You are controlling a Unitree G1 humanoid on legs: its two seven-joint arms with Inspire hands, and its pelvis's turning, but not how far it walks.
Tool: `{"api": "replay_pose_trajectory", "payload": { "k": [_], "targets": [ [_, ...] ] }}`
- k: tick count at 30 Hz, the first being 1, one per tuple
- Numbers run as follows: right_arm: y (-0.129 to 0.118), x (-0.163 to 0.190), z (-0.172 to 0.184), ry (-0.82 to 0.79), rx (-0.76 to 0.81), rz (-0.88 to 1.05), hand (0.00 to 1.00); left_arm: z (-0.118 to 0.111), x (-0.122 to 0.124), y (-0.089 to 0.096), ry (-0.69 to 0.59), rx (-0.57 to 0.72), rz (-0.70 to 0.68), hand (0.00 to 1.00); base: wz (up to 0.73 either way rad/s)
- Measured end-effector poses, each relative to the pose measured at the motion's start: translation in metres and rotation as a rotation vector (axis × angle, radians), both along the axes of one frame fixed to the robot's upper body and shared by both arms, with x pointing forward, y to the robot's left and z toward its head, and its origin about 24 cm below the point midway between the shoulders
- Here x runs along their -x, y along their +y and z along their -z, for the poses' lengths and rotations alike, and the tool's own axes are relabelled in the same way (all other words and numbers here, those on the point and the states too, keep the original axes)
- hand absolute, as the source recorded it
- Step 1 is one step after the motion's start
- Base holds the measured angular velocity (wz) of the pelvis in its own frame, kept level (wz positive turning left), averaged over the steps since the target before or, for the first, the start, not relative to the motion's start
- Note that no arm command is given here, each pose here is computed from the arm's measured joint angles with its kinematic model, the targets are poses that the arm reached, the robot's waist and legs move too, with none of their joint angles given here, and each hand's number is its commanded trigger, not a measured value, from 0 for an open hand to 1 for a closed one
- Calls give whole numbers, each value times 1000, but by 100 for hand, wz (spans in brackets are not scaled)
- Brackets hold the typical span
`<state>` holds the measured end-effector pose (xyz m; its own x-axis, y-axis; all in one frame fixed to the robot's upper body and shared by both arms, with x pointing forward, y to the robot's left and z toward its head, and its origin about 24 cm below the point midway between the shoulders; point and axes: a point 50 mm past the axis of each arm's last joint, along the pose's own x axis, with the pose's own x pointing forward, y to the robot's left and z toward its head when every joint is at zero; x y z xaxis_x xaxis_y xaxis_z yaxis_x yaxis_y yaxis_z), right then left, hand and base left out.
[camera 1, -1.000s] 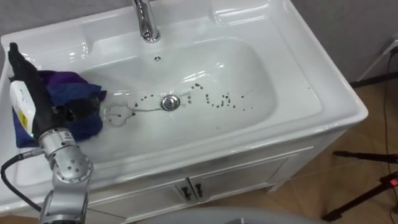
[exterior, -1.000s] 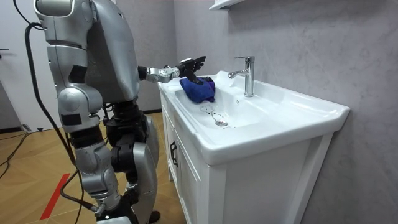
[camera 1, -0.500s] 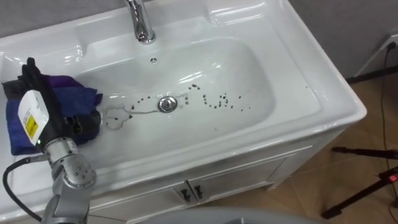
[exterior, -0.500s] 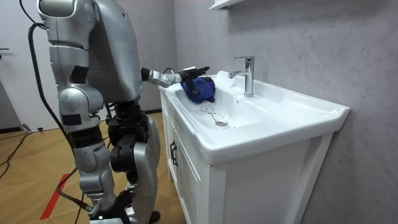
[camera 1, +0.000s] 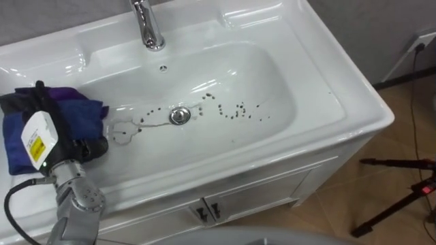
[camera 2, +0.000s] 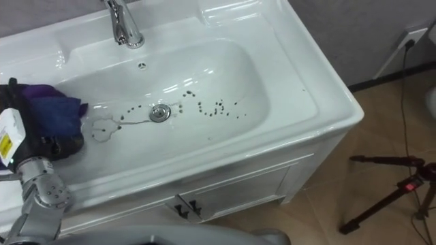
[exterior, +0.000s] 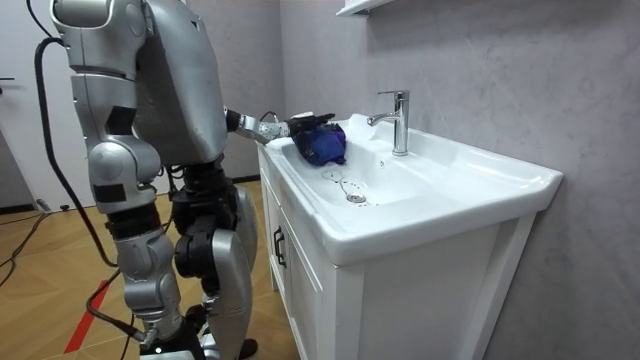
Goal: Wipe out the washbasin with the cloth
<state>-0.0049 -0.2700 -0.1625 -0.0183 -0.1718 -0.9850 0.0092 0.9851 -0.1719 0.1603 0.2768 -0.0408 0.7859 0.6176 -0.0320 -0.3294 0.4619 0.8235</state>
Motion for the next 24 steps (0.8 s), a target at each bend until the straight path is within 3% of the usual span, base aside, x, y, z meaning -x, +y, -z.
{"api": "replay_pose_trajectory", "payload": {
  "k": [24],
  "targets": [
    [3,10,0,66,-8,-17,0,-5,6,10,-91,-33,-137,0,-1]
  ]
}}
